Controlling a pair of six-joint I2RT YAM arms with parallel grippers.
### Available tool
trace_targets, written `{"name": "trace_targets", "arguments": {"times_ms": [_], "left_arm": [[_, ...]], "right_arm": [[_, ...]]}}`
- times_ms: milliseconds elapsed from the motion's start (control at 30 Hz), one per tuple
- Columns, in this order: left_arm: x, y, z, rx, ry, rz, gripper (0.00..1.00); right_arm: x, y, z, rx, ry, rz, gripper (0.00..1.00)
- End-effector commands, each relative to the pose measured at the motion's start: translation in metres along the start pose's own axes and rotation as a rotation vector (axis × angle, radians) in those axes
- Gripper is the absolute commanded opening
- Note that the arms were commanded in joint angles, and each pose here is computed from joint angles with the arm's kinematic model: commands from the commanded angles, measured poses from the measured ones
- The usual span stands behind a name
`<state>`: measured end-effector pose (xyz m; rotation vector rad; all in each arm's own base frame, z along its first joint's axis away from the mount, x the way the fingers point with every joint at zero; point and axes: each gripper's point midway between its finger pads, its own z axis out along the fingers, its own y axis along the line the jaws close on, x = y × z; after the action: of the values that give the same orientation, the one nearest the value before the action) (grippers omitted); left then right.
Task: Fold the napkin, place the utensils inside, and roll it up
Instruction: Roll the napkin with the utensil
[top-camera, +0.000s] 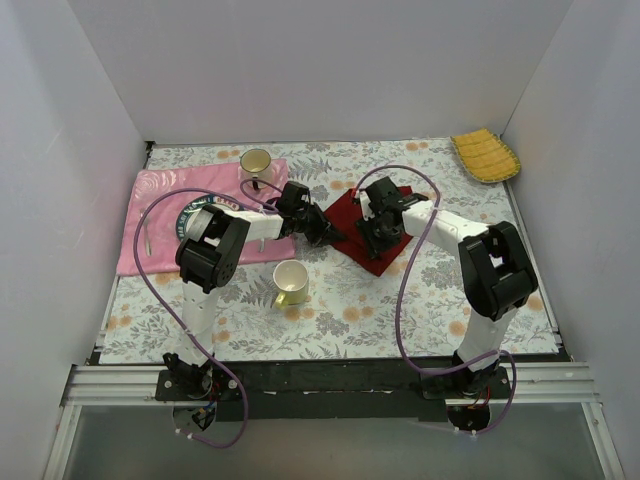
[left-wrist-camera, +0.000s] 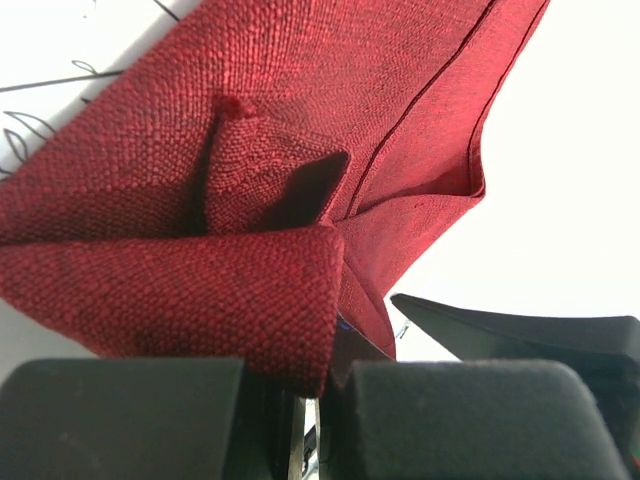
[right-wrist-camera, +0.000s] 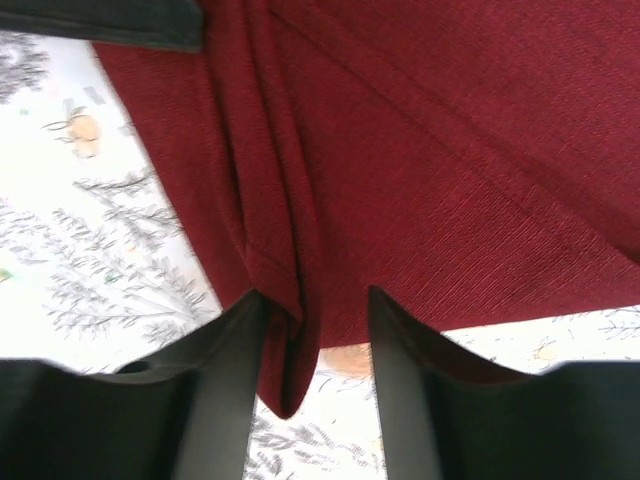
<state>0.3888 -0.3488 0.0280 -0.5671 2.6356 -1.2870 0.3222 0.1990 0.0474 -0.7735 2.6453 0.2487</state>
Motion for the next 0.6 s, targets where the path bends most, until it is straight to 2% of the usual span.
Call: {"name": "trace_targets", "arguments": {"times_ms": [0, 67, 167, 267, 367, 400, 467, 500, 567], "left_arm": [[0.004, 0.071, 0.015, -0.22, -0.017, -0.036, 0.0], [0.003, 0.071, 0.015, -0.222, -0.016, -0.035, 0.0], [0.005, 0.074, 0.017, -0.229, -0.009, -0.032, 0.0], [0.005, 0.075, 0.017, -0.23, -0.002, -0.028, 0.0], [0.006, 0.075, 0.018, -0.23, -0.001, -0.023, 0.0], [0.006, 0.075, 0.018, -0.23, 0.001, -0.025, 0.0], [0.006, 0.076, 0.019, -0.228, 0.006, -0.026, 0.0], [0.006, 0.074, 0.019, -0.226, 0.008, -0.023, 0.0], [0.005, 0.074, 0.02, -0.225, 0.009, -0.024, 0.0]], "right_arm": [[0.02, -0.019, 0.02, 0.102, 0.058, 0.009, 0.42], [0.036, -0.031, 0.028, 0.169, 0.09, 0.014, 0.37], [0.052, -0.036, 0.037, 0.198, 0.13, 0.02, 0.36], [0.045, -0.032, 0.032, 0.194, 0.103, 0.011, 0.38], [0.009, -0.031, 0.005, 0.231, 0.003, -0.022, 0.44], [-0.014, -0.03, -0.012, 0.25, -0.068, -0.036, 0.5], [-0.035, -0.023, -0.028, 0.275, -0.14, -0.116, 0.55], [-0.045, -0.014, -0.037, 0.268, -0.187, -0.153, 0.62], [-0.054, -0.001, -0.038, 0.223, -0.245, -0.234, 0.68]]}}
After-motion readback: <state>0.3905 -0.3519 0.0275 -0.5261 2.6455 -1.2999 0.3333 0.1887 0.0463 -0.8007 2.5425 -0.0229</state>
